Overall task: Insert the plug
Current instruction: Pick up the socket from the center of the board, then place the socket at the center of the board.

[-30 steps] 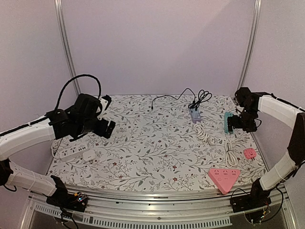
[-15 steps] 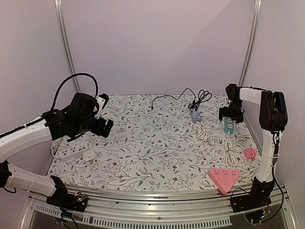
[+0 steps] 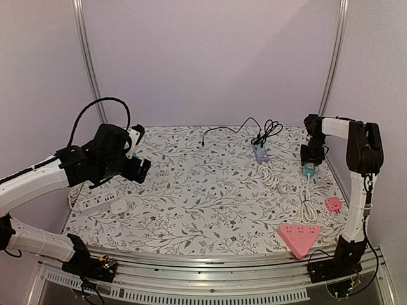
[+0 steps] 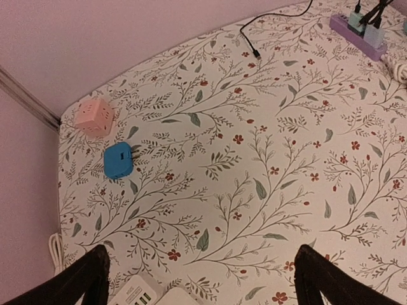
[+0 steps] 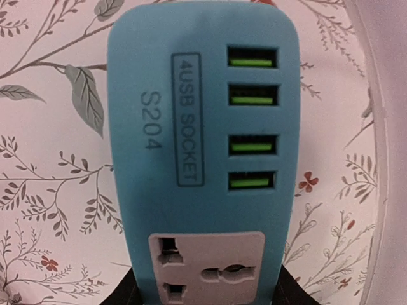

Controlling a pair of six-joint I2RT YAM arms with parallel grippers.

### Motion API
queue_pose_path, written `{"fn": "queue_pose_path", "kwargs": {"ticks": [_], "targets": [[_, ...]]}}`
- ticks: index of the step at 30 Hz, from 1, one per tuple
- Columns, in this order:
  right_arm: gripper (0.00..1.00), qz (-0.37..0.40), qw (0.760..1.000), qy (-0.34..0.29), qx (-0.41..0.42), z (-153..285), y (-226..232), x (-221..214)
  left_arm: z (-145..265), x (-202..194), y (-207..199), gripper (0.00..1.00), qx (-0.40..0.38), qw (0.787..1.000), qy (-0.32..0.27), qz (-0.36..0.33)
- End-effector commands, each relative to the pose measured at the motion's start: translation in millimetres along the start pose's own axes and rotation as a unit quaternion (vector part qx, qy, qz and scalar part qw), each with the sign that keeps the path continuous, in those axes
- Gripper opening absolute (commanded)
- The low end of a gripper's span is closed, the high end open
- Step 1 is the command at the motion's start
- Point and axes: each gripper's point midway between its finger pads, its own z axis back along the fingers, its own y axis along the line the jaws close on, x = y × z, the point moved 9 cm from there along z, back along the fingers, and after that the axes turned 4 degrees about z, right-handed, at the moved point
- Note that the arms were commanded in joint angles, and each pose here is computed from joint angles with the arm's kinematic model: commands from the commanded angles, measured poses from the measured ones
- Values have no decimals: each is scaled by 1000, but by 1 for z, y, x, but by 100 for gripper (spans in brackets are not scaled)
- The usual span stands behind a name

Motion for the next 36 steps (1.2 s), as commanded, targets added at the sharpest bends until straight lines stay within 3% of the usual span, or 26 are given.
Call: {"fn": "queue_pose_path", "kwargs": {"ticks": [1,5,7,11,15,18,20,24,29,32,36], "targets": [[7,10,986,-159,-54,123,-25,31,2,-4,6,100,11,1000,4,-4],[0,-13,946,-317,-63,247,-42,28,6,-2,8,100,14,1000,-6,0],[0,-2,913,-405,-40,308,-36,11,8,-2,10,100,16,1000,-11,4],[0,117,823,-554,47,402,10,-45,12,-1,14,100,21,999,-25,14],[0,285,733,-593,176,441,72,-100,16,1,19,100,32,999,-34,24],[0,425,669,-555,252,434,125,-138,20,1,28,100,46,998,-35,40],[0,496,644,-522,256,417,158,-158,23,0,36,100,57,996,-35,56],[0,602,615,-447,241,372,215,-188,27,-4,59,100,86,990,-31,107],[0,638,613,-370,284,331,254,-204,29,-15,86,100,114,979,-26,168],[0,639,627,-364,255,320,257,-200,29,-20,96,100,117,974,-22,193],[0,652,618,-394,192,326,249,-190,27,-26,103,99,118,970,-20,210]]}}
